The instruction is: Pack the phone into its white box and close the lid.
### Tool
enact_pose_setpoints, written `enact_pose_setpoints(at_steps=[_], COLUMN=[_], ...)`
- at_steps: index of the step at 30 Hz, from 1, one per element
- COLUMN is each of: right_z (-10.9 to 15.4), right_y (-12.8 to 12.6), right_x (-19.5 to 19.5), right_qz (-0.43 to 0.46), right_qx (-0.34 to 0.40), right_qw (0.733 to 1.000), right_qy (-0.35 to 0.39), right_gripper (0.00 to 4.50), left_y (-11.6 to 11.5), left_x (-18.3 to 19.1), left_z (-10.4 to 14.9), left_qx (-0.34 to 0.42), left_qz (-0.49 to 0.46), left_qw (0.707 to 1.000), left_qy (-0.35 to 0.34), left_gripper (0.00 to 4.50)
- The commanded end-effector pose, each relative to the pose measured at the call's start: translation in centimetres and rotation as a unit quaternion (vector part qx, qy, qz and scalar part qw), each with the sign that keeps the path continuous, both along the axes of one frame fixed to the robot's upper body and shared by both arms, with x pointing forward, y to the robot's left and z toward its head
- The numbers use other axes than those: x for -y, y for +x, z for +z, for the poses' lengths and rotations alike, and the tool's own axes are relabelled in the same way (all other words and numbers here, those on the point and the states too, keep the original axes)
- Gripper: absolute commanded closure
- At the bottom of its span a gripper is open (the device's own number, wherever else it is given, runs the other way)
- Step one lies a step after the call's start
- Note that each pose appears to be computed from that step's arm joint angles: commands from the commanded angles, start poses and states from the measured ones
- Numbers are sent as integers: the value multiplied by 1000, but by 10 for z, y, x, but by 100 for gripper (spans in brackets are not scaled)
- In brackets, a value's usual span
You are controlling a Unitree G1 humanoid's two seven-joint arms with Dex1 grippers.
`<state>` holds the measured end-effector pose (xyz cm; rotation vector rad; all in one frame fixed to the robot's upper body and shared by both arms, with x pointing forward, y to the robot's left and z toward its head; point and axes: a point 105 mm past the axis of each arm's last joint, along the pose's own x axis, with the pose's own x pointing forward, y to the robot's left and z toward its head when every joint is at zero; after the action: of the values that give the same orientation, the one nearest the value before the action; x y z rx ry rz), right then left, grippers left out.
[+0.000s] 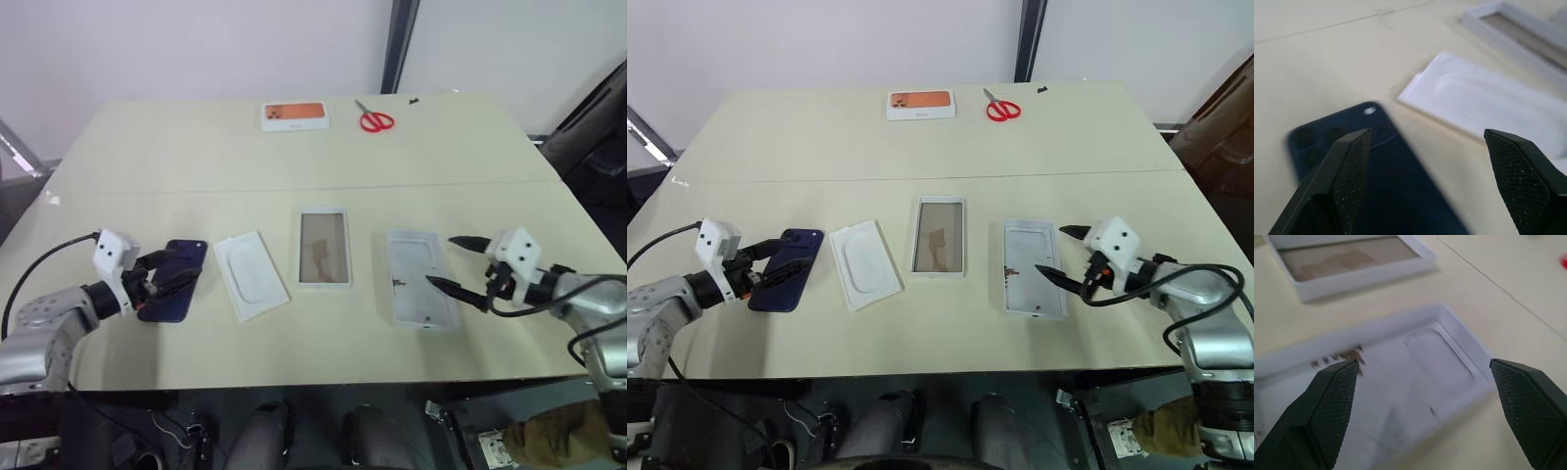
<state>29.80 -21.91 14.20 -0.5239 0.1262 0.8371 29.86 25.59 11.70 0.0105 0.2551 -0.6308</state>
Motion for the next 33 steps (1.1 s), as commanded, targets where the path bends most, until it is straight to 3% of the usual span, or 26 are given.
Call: enact_pose_setpoints(at_steps=[1,3,8,18,29,33], right_z=[19,24,22,16,17,16], right_y=[3,7,15,17,14,14], right_x=[-26,-42,-50,-53,-52,-54], right_qz=[46,66,75,77,75,75], right_qx=[37,47,50,52,56,57], right_qw=[998,997,996,996,996,995], right_qy=[-10,-5,-8,-3,-8,-8], right_gripper=[1,1,1,1,1,1], left_y=[0,-1,-7,-26,-20,-18], left_x=[11,19,41,64,64,66], left_z=[-1,-8,-9,-23,-31,-35], left_qx=[-33,-54,-151,-259,-283,-287], left_qz=[15,6,-6,5,59,67], left_qw=[999,998,986,962,927,920], left_qy=[3,21,-71,-91,-240,-259], left_gripper=[62,62,62,62,62,62])
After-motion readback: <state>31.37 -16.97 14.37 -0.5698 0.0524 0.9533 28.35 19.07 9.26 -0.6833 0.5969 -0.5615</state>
